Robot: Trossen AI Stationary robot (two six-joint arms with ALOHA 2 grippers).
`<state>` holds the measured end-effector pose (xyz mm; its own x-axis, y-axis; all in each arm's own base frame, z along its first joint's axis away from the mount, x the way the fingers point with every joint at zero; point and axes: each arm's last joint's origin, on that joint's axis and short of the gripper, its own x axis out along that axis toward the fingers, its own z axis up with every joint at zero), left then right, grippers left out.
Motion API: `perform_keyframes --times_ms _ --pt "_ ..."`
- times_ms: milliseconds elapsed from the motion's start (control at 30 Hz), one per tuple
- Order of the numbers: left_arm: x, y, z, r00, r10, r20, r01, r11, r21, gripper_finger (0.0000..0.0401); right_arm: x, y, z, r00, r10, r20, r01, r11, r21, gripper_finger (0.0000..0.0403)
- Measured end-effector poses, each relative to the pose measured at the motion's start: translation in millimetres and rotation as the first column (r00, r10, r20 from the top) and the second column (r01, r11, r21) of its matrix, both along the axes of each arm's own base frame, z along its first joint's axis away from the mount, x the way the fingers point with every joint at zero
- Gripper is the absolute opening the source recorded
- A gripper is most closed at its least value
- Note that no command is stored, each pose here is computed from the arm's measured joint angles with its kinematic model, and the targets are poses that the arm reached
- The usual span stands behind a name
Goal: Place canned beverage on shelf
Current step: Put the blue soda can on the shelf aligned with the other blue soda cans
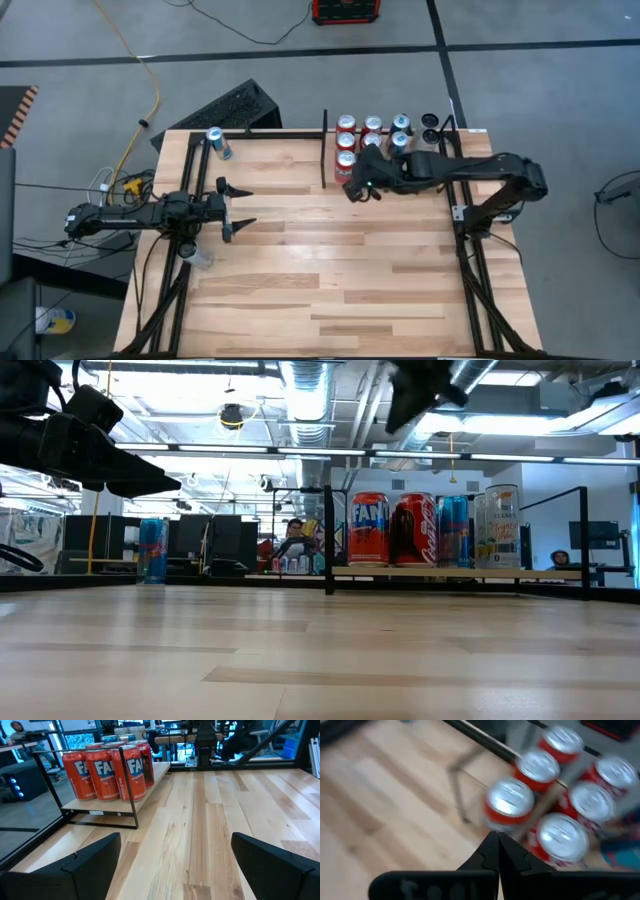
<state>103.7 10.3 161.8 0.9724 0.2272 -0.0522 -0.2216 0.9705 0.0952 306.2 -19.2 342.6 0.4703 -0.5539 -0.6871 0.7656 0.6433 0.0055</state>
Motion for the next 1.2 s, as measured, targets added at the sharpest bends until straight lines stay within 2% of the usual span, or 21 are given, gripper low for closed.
perform_keyframes --times_ms 167,433,500,567,667,767,900,1000,1033,1100,1167,1200 --pt "0.0 0.0 0.0 1.000 0.000 0.000 0.000 1.000 0.000 0.0366 1.2 28.0 17.9 0.996 0.075 0.054 -0.073 0.997 -0.038 0.0021" --pt "0.0 0.0 0.0 1.000 0.000 0.000 0.000 1.000 0.000 0.0366 -0.6 52.5 16.7 0.988 0.143 0.051 -0.142 0.989 -0.036 0.0021" --pt "0.0 0.4 2.4 0.999 0.015 0.031 -0.014 1.000 -0.025 0.0366 -1.3 58.3 16.5 0.986 0.158 0.053 -0.157 0.987 -0.033 0.0021" --pt "-0.1 0.6 6.5 0.995 0.029 0.097 -0.017 0.992 -0.128 0.0366 -2.6 67.0 16.5 0.982 0.183 0.053 -0.181 0.983 -0.037 0.0021" --pt "0.2 -0.7 8.5 0.987 0.004 0.158 0.046 0.950 -0.310 0.0366 -7.1 86.3 10.7 0.977 0.211 0.044 -0.207 0.975 -0.074 0.0021" --pt "0.2 -0.4 7.9 0.985 0.028 0.170 0.043 0.916 -0.400 0.0366 -14.3 107.0 -1.2 0.976 0.215 0.033 -0.210 0.970 -0.125 0.0021" --pt "-0.3 1.5 2.3 0.982 0.122 0.145 -0.020 0.829 -0.559 0.0366 -25.6 129.4 -25.8 0.981 0.191 0.045 -0.180 0.968 -0.176 0.0021" --pt "0.5 -0.8 3.4 0.983 0.077 0.168 0.047 0.774 -0.631 0.0366 -32.5 143.1 -46.4 0.980 0.182 0.084 -0.161 0.964 -0.211 0.0021" --pt "0.9 -2.2 6.7 0.981 0.040 0.189 0.090 0.771 -0.630 0.0366 -34.9 146.8 -53.2 0.979 0.183 0.091 -0.158 0.960 -0.230 0.0021" --pt "1.3 -3.7 16.2 0.981 -0.008 0.192 0.123 0.792 -0.598 0.0366 -40.0 153.5 -65.3 0.976 0.192 0.100 -0.158 0.949 -0.274 0.0021" --pt "0.9 -2.2 40.9 0.976 0.028 0.216 0.098 0.828 -0.552 0.0366 -43.4 157.2 -75.2 0.974 0.194 0.115 -0.152 0.940 -0.305 0.0021" --pt "0.6 -0.1 55.1 0.975 0.079 0.208 0.044 0.847 -0.530 0.0364 -44.6 158.0 -79.3 0.974 0.193 0.121 -0.147 0.939 -0.310 0.0021"
